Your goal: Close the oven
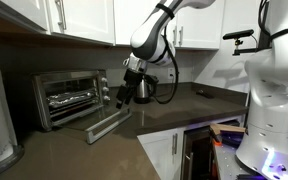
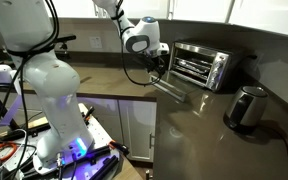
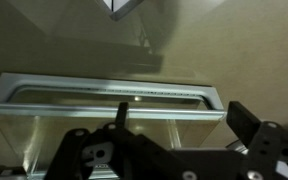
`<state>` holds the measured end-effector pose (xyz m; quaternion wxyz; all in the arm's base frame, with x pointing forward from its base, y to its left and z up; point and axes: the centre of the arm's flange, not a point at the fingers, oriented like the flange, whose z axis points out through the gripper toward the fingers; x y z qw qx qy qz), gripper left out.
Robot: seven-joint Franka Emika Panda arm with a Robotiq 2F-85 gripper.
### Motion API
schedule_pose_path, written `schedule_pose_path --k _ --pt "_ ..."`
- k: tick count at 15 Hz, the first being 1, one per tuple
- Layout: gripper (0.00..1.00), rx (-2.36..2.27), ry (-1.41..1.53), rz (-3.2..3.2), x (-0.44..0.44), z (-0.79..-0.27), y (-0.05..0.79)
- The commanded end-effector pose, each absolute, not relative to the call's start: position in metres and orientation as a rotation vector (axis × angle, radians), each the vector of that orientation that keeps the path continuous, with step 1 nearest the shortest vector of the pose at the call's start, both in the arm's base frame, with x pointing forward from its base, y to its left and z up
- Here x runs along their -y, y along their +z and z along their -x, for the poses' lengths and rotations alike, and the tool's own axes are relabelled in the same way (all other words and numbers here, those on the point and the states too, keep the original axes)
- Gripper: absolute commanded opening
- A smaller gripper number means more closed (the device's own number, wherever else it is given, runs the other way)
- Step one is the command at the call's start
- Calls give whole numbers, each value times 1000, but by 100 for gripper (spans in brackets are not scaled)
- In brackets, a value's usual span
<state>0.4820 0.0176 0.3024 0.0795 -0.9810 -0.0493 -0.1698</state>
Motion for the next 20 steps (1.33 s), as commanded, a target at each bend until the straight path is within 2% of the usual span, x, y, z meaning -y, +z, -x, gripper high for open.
schedule_pose_path --k 1,14,20 --pt "100 100 -532 2878 -14 -502 272" --pt "100 -49 -391 2907 -16 -534 203" --pt "100 -113 -418 2977 -5 -542 192"
